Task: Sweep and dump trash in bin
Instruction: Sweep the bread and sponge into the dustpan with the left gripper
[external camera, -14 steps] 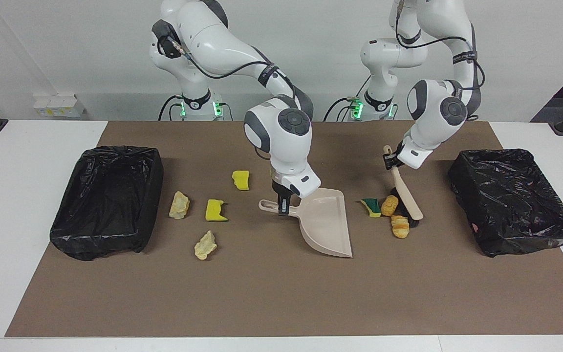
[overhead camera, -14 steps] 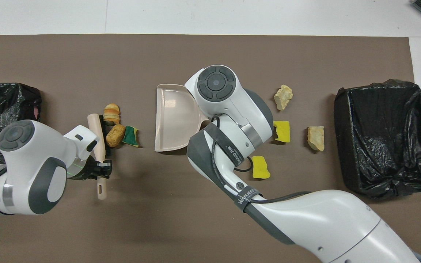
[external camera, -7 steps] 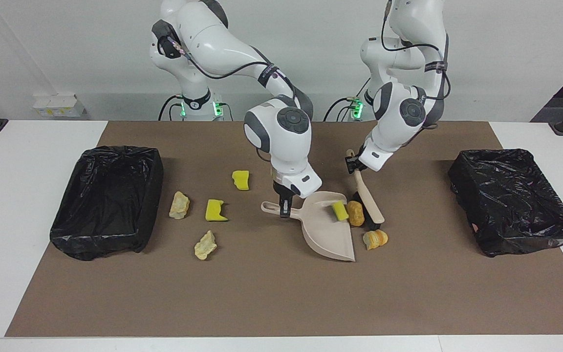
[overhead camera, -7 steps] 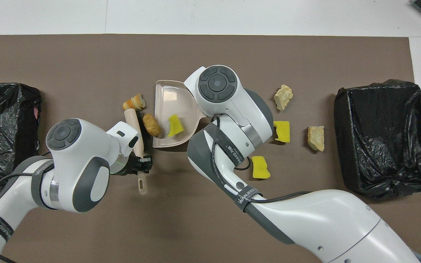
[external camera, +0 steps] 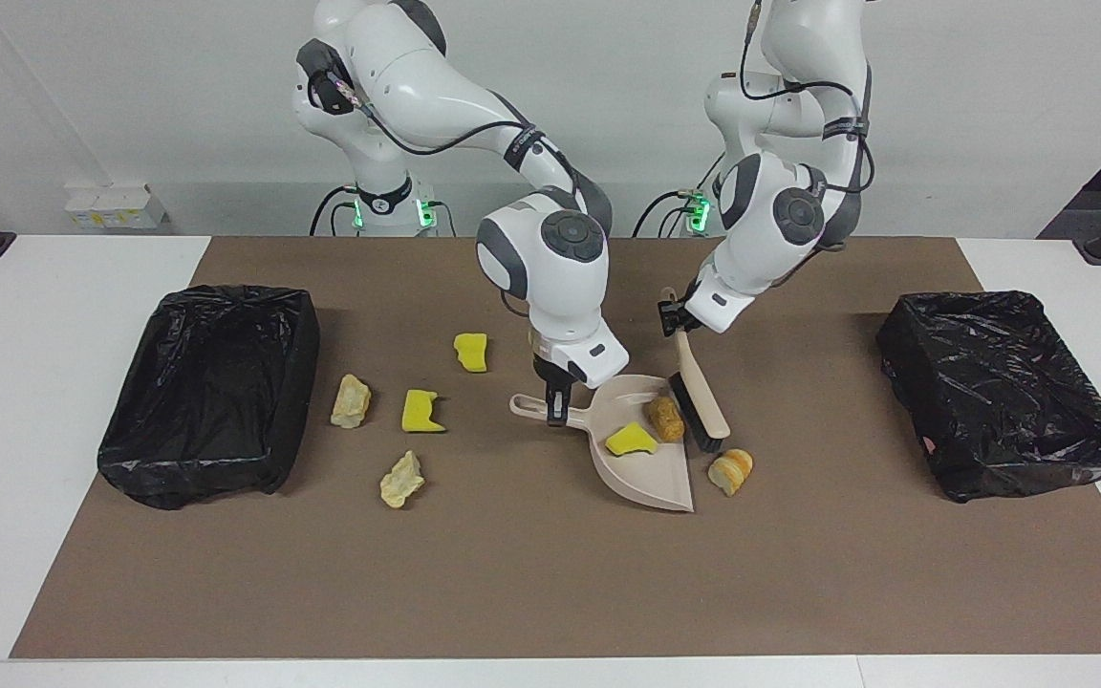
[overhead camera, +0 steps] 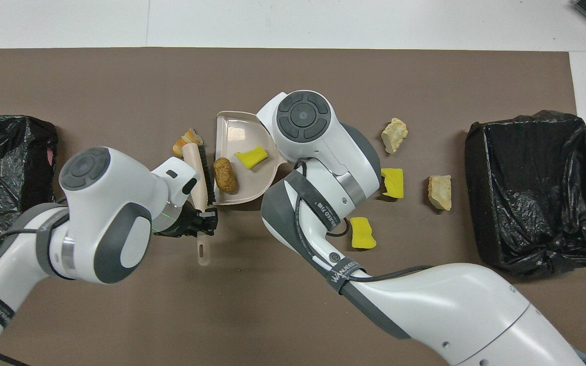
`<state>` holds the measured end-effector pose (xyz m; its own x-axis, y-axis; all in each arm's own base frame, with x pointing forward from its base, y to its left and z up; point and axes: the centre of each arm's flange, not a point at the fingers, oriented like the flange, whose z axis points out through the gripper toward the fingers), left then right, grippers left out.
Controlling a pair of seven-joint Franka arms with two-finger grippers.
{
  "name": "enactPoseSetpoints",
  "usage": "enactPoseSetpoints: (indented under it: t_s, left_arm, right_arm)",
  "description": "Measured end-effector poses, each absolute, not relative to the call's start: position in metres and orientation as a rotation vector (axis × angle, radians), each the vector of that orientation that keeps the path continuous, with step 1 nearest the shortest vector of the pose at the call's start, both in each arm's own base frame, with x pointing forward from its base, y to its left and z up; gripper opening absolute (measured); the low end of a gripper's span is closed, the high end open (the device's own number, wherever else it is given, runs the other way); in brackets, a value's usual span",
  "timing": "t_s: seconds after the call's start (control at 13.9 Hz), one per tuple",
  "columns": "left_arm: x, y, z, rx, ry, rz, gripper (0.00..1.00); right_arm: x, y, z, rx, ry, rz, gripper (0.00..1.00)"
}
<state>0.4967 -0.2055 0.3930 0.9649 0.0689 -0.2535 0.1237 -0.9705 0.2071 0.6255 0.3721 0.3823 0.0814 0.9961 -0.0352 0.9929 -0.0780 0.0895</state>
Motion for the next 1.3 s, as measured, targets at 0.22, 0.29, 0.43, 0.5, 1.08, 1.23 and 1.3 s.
enactPoseSetpoints:
  t_s: [0.22,0.29,0.43,0.5,1.08,1.23,1.3]
  left_arm:
    - [0.519,-0.158,0.421,2.934,0.062,-0.312,0.27]
    - [0.524,-0.141,0.417,2.962,0.039,-0.308,0.27]
    - [0.535,-0.118,0.395,3.017,0.004,-0.34,0.27]
    - [0.54,-0.115,0.382,3.031,-0.012,-0.36,0.27]
    - [0.529,-0.199,0.347,3.008,-0.216,-0.415,0.27]
    - [0.523,-0.217,0.348,2.99,-0.24,-0.422,0.27]
    - [0.52,-0.226,0.349,2.986,-0.252,-0.424,0.27]
  right_arm:
    - [0.626,0.371,0.38,2.261,2.069,0.052,0.33]
    - [0.626,0.371,0.379,2.281,2.07,0.052,0.33]
    - [0.625,0.37,0.372,2.324,2.064,0.038,0.33]
    - [0.624,0.37,0.37,2.34,2.058,0.031,0.33]
    - [0.623,0.369,0.363,2.369,2.036,0.032,0.33]
    - [0.623,0.369,0.363,2.369,2.036,0.034,0.33]
    - [0.623,0.369,0.363,2.369,2.036,0.033,0.33]
